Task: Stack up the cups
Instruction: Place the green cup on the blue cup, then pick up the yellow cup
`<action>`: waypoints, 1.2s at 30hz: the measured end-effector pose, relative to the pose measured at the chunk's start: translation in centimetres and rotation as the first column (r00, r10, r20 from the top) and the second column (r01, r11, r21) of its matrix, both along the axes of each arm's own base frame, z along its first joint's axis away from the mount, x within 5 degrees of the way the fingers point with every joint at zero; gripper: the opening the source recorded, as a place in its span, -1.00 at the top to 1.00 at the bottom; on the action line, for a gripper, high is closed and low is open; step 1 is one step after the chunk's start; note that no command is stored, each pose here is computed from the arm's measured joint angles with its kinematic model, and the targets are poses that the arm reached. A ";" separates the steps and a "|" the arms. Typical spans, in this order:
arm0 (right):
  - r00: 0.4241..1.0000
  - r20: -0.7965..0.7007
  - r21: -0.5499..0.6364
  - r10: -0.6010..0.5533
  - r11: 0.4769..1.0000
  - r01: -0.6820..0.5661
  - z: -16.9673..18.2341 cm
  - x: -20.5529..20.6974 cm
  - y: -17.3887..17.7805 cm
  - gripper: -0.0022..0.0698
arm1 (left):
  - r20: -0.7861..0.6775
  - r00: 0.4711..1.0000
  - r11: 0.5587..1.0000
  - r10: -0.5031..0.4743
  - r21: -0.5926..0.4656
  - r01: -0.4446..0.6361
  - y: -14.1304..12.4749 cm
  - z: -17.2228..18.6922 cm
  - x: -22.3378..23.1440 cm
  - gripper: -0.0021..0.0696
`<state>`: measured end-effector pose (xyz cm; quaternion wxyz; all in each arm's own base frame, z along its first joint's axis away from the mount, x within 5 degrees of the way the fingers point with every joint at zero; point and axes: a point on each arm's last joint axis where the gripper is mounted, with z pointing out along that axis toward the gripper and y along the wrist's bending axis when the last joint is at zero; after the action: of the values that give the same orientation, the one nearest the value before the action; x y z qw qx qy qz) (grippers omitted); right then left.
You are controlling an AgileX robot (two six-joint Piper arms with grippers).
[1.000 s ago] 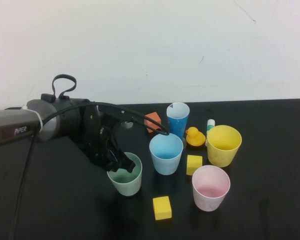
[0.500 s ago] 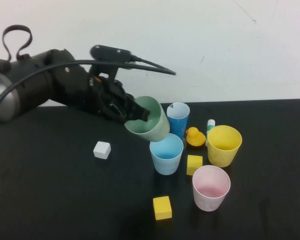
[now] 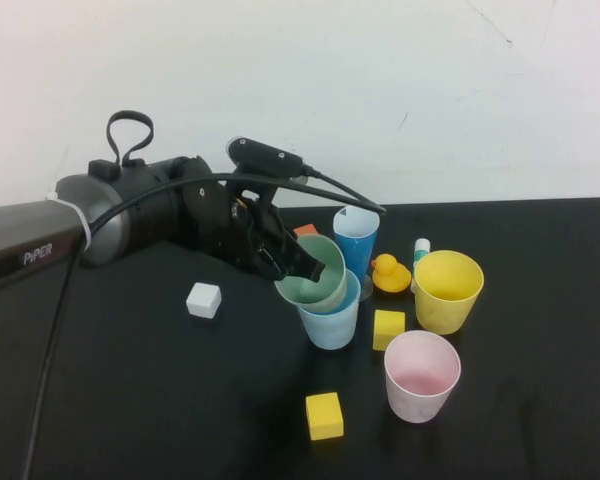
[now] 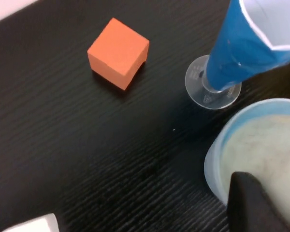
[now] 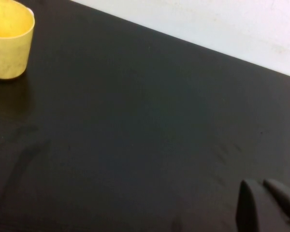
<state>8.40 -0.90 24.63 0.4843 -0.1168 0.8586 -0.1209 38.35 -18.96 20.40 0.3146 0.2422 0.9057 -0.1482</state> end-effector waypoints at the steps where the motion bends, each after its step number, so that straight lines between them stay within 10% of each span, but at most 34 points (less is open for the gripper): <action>1: 1.000 0.000 0.000 0.000 1.000 0.000 0.0 0.0 0.0 0.95 | 0.006 1.000 1.000 -0.003 0.002 0.003 0.0 0.0 0.0 0.76; 11: 1.000 0.000 0.006 0.000 1.000 0.000 0.0 0.0 0.0 0.95 | 0.070 0.998 0.998 -0.003 -0.061 0.007 -0.8 3.4 1.4 0.10; 23: 0.966 -0.093 0.101 0.243 0.967 -0.234 0.5 0.2 2.2 0.95 | -0.080 0.975 0.978 -0.205 -0.041 0.203 -1.2 11.3 -1.1 0.90; 36: 0.879 -0.264 0.277 0.397 0.904 -0.325 2.1 10.9 3.0 0.95 | 0.403 0.912 0.994 -0.070 0.102 0.032 6.3 26.4 -11.2 0.94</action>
<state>19.31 2.06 26.77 0.3656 -0.2379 0.8954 0.0900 27.17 -12.63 46.82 0.4801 0.3057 0.8200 -0.0606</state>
